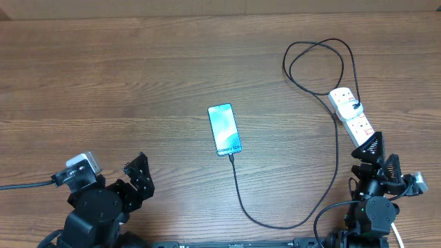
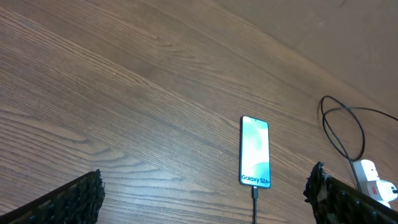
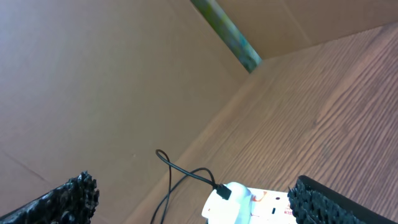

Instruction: Plug charger to phone and switch on socket

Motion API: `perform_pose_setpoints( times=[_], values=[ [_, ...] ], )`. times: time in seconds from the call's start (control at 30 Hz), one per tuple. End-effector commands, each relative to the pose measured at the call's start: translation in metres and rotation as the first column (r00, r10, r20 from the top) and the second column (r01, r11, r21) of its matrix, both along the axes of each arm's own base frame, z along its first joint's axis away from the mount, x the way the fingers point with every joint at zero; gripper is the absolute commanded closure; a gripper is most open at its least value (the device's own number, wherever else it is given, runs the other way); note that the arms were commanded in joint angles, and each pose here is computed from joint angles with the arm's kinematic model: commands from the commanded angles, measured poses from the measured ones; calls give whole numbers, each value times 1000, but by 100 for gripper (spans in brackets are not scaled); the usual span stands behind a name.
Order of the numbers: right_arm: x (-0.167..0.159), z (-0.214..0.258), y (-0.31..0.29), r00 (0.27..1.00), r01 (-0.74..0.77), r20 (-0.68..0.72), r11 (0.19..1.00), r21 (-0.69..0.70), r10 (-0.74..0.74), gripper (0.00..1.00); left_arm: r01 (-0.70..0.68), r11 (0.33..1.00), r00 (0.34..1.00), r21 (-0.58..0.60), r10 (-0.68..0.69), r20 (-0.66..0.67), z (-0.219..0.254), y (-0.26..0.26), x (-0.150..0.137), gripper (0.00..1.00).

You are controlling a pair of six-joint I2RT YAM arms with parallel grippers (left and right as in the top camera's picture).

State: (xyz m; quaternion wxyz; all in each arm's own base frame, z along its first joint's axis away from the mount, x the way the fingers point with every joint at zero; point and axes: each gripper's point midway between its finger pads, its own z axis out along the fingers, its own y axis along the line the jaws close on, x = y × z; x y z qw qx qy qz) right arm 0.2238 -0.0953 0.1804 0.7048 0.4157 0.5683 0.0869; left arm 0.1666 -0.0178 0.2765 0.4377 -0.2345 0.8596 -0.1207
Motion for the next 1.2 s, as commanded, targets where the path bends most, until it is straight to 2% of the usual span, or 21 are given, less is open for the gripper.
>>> perform_pose_setpoints(
  times=[0.0, 0.27, 0.4, 0.5, 0.57, 1.17],
  values=[
    [0, -2, 0, 1000, 4, 6, 1000, 2, -4, 0, -1, 1000, 1000, -14, 1, -1, -1, -1, -1, 0],
    [0, -2, 0, 1000, -1, 0, 1000, -8, 1, 0, -1, 1000, 1000, -14, 1, -1, -1, -1, -1, 0],
    [9, -3, 19, 988, -130, -115, 970, -206, 108, 0, -1, 1000, 1000, -14, 1, -1, -1, -1, -1, 0],
    [17, -7, 41, 950, -284, -244, 868, -408, 196, 0, -1, 1000, 1000, -14, 1, -1, -1, -1, -1, 1],
    [18, -8, 47, 938, -320, -274, 831, -455, 211, 0, -1, 1000, 1000, -14, 1, -1, -1, -1, -1, 0],
    [18, -8, 47, 938, -320, -275, 832, -454, 210, 0, -1, 1000, 1000, -14, 1, -1, -1, -1, -1, 1]
  ],
)
